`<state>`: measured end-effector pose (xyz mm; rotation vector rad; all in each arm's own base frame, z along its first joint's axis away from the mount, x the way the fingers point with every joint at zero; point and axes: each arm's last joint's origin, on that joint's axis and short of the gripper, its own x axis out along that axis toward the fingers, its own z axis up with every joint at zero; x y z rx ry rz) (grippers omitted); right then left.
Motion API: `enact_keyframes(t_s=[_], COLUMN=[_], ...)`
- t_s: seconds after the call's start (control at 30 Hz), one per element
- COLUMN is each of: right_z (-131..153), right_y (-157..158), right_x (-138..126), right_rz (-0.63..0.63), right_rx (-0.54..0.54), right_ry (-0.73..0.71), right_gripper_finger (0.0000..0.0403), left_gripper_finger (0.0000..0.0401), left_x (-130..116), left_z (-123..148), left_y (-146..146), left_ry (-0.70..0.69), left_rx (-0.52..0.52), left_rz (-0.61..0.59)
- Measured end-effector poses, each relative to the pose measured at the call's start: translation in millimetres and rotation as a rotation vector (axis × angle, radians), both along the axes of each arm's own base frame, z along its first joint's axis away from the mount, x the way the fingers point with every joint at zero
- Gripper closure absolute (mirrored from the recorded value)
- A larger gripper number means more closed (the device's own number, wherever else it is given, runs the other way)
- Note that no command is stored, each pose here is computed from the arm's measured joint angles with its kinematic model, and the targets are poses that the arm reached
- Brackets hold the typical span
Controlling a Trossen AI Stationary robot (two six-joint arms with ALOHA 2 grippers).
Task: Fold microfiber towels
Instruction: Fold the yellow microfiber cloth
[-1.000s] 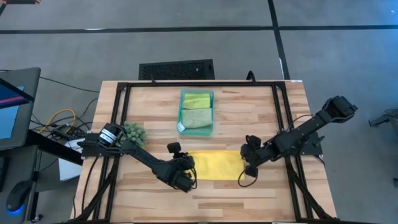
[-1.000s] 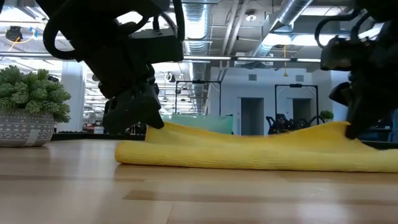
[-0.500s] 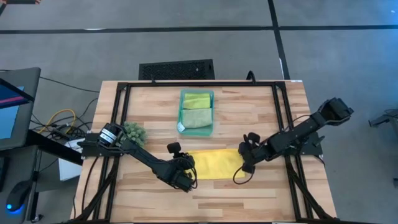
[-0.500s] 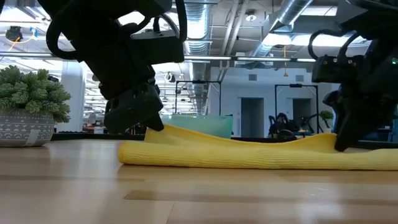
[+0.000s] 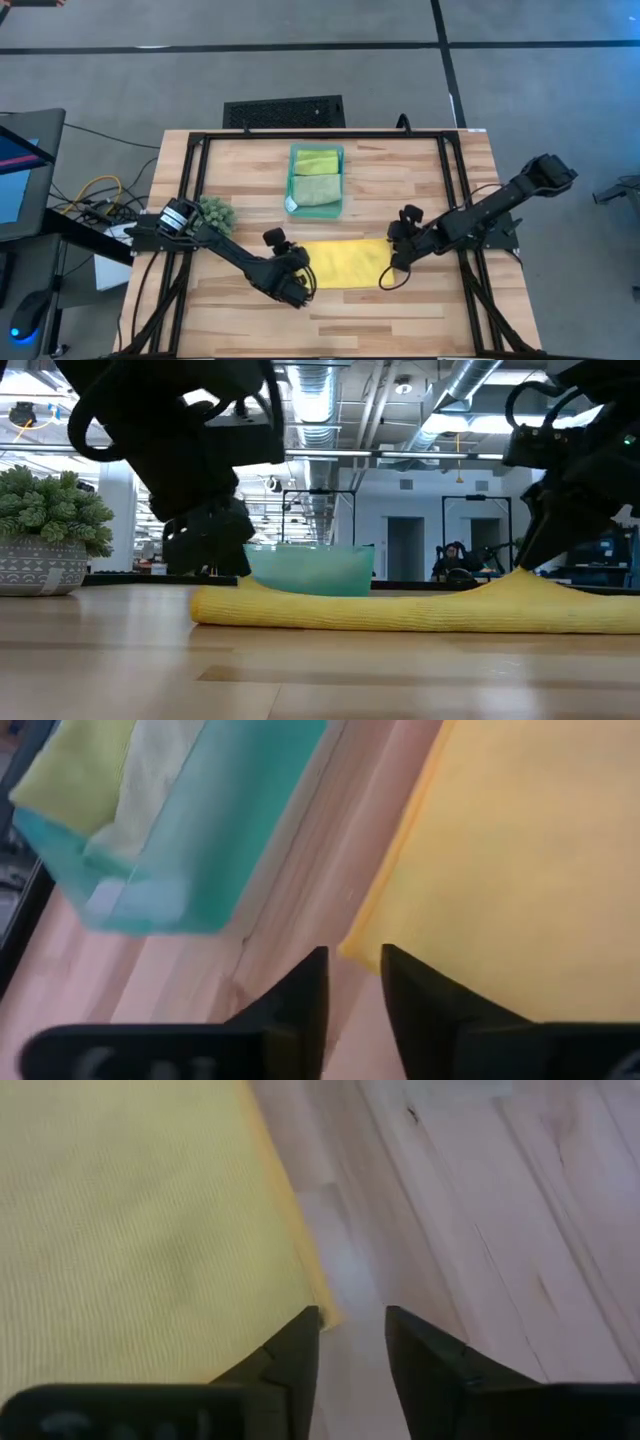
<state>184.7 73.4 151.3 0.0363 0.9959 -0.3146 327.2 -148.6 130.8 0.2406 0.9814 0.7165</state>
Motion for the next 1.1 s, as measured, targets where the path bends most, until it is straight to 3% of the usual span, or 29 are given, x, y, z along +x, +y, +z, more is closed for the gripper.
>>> enact_keyframes(t_s=[0.17, 0.33, 0.57, 0.83, 1.1], right_z=[-3.5, -4.3, -7.2, -7.4, -32.4], right_y=[0.6, 4.7, -5.1, 6.8, 0.5], right_x=[7.7, 15.7, 0.0, 11.7, 19.9], right_rz=[0.037, 0.064, -0.052, 0.059, 0.009], right_rx=[-0.022, -0.02, -0.1, -0.04, -0.064], right_ry=[-0.019, -0.074, 0.03, -0.044, 0.059], right_gripper_finger=[0.029, 0.0308, 0.0322, 0.0324, 0.0324], left_gripper_finger=[0.0268, 0.0254, 0.0284, 0.0318, 0.0347], left_x=[-7.5, -9.9, 5.6, 2.6, -12.4], left_z=[5.4, 6.9, -2.9, -19.4, -32.7], left_y=[3.2, 3.4, -0.2, 21.2, 25.0], left_ry=[0.053, 0.056, -0.072, -0.044, -0.046], left_rx=[-0.006, -0.022, -0.087, -0.119, -0.093], left_rz=[0.076, 0.113, 0.032, 0.09, 0.112])
